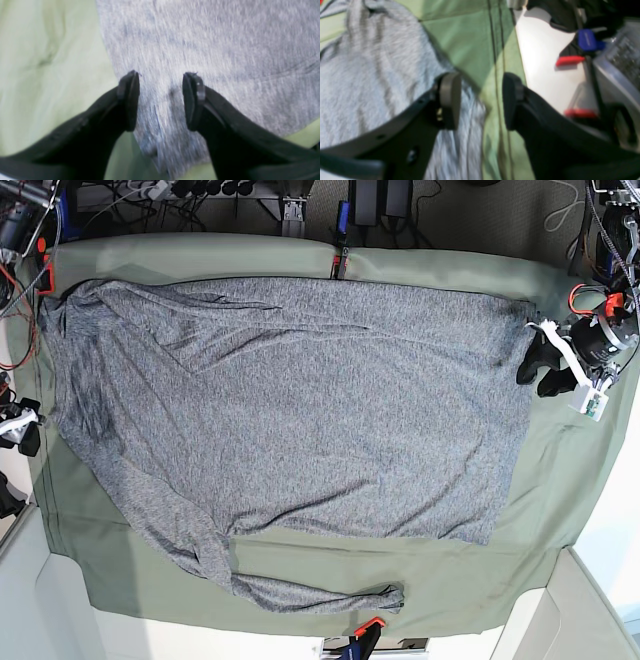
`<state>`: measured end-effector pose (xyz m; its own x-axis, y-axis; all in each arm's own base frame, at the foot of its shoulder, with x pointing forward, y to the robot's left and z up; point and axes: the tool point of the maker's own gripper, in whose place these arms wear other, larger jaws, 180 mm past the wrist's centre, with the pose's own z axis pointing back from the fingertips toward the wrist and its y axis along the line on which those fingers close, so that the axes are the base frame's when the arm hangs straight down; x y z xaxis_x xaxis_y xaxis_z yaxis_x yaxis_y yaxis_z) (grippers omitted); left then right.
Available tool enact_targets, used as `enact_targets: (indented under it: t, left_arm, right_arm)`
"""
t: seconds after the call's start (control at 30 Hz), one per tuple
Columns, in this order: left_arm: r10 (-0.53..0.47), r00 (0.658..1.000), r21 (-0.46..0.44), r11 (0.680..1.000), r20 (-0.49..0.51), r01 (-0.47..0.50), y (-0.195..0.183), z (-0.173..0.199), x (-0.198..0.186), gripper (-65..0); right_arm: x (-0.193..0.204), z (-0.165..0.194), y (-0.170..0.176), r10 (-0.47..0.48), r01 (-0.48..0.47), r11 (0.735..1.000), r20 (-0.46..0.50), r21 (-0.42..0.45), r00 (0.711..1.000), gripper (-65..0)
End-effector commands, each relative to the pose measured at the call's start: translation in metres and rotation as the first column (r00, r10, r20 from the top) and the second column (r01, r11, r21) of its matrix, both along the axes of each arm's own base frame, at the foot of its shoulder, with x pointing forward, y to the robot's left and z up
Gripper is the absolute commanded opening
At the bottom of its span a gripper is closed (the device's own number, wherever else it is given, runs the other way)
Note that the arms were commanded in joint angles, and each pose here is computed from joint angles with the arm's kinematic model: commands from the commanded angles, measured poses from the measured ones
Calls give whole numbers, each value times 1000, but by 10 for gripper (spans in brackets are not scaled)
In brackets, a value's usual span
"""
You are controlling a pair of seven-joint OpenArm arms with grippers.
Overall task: Fold the T-shirt properly
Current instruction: 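Move the left gripper along the shirt side and grasp the hem corner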
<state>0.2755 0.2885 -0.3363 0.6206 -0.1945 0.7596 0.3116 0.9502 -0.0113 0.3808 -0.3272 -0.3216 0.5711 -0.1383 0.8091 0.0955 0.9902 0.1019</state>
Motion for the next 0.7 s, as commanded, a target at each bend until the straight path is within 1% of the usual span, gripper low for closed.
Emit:
enact_targets:
  t: [0.0, 0.1, 0.13, 0.2, 0.3, 0.4, 0.57, 0.67]
  left_arm:
    - [-12, 999, 10, 1000, 50, 12, 3, 14, 15, -317]
    - [-15, 999, 3, 1000, 32, 15, 3, 6, 32, -243]
    - [-11, 1000, -3, 1000, 21, 11, 4, 1, 38, -236]
    - [2, 1000, -14, 1000, 12, -2, 7, -5, 52, -236]
    - [16, 1000, -34, 999, 13, -16, 9, -8, 77, -236]
    - [31, 999, -39, 999, 27, -30, 13, -6, 104, -236]
    - [99, 993, -64, 993, 69, -95, 30, 1, 147, -236]
    - [173, 978, -61, 984, 113, -167, 49, 4, 171, -236]
  right_arm:
    - [17, 16, -3, 5, -4, 1000, 48, -10, 999, -378]
    - [29, -12, 3, 10, -10, 999, -9, 31, 1000, -378]
    - [31, -22, 5, 10, -9, 999, -29, 45, 1000, -378]
    - [33, -40, 9, 13, -9, 998, -61, 66, 998, -378]
    - [33, -54, 13, 22, -16, 998, -85, 64, 996, -378]
    - [30, -59, 14, 29, -23, 998, -106, 53, 994, -378]
    - [26, -63, 15, 33, -26, 998, -135, 57, 990, -378]
    - [26, -64, 15, 34, -26, 998, -138, 58, 990, -378]
